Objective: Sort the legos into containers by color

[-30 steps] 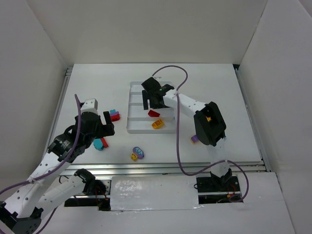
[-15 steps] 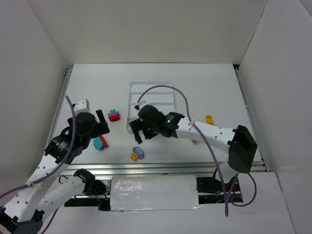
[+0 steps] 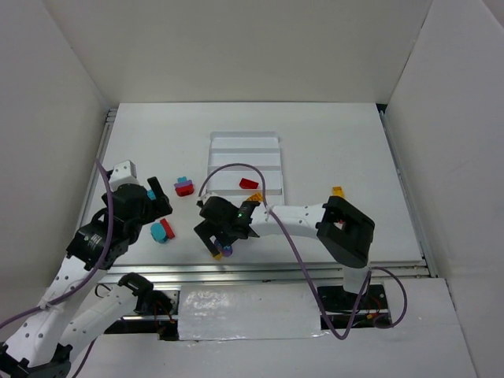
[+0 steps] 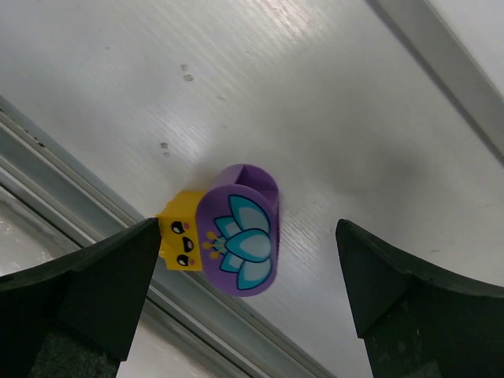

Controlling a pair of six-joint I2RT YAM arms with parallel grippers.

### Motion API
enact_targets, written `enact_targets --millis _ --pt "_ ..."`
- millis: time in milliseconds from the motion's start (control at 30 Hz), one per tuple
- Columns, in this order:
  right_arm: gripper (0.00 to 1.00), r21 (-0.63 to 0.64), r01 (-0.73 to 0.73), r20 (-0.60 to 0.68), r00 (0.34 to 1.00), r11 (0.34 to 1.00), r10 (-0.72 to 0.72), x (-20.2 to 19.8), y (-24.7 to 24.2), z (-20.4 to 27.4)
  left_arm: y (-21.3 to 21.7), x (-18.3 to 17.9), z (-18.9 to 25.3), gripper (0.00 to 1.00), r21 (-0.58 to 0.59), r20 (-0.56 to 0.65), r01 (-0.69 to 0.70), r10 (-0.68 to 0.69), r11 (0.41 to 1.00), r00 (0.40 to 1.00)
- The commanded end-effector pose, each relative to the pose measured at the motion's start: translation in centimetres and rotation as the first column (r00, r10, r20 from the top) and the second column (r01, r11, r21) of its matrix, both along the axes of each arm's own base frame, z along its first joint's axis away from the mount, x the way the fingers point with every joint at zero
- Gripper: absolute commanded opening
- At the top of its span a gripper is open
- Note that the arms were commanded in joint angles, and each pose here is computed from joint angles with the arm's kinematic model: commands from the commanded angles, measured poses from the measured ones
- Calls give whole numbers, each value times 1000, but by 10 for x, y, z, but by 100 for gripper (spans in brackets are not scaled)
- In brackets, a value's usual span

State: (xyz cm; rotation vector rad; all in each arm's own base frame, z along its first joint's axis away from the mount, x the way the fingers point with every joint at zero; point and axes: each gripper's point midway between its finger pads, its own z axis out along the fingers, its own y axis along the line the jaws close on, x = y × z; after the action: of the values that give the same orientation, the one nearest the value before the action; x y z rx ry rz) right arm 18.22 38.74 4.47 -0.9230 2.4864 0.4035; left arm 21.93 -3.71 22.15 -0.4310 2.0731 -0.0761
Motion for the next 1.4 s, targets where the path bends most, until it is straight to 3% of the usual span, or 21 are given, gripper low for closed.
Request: enact_targets --millis 0,333,400,433,467,500,533,567,667,800,833,867,967,1000,1100,1267,1367 --pt "100 73 -50 19 999 996 49 -3 28 10 -4 6 17 100 -23 52 11 -10 1000 999" --pt "95 31 -59 -17 998 998 60 -15 29 -12 -6 6 17 100 -28 57 28 -27 999 998" --pt "77 18 -50 -18 999 999 51 -15 25 -17 -7 6 17 99 -31 56 32 -30 999 998" --pt "61 16 -43 -12 999 999 43 -14 25 -18 -7 6 16 100 -31 56 32 -30 999 998" --pt "51 11 -37 -10 999 999 37 -13 22 -19 -7 6 16 100 -31 56 33 -32 999 998" --pt "36 21 -37 -8 999 999 37 -13 23 -16 -9 6 16 100 -36 54 39 -38 999 998" --pt "7 29 -32 -5 999 999 32 -14 22 -13 -11 7 17 99 -42 59 52 -49 998 997" --pt "1 42 -19 -5 1000 999 20 -15 22 -10 -15 7 15 99 -46 59 71 -68 996 996" --pt "0 137 17 22 1000 990 -20 -16 15 20 -44 9 16 100 -99 81 224 -217 969 973" --pt "0 443 4 108 992 897 -58 -23 5 107 -102 -1 17 99 -256 105 472 -462 844 881" --pt "0 454 2 107 993 891 -57 -28 -7 102 -111 -3 20 100 -284 121 508 -495 813 860" --pt "0 524 -11 125 990 852 -64 -32 -12 128 -121 -7 18 100 -316 131 540 -528 780 839" --pt "0 567 -19 133 989 823 -69 -39 -25 143 -167 -19 53 100 -438 336 713 -636 548 695" --pt "0 561 -14 130 989 828 -71 -40 -28 145 -180 -34 60 100 -469 378 767 -686 437 622" --pt "0 590 -3 134 986 807 -94 -42 -36 157 -198 -43 71 99 -515 466 807 -696 290 547" --pt "2 651 -4 153 980 759 -126 -43 -48 185 -210 -41 56 98 -549 405 781 -723 298 560" --pt "3 642 -5 164 978 766 -131 -42 -49 191 -225 -50 49 96 -572 394 780 -749 255 533"
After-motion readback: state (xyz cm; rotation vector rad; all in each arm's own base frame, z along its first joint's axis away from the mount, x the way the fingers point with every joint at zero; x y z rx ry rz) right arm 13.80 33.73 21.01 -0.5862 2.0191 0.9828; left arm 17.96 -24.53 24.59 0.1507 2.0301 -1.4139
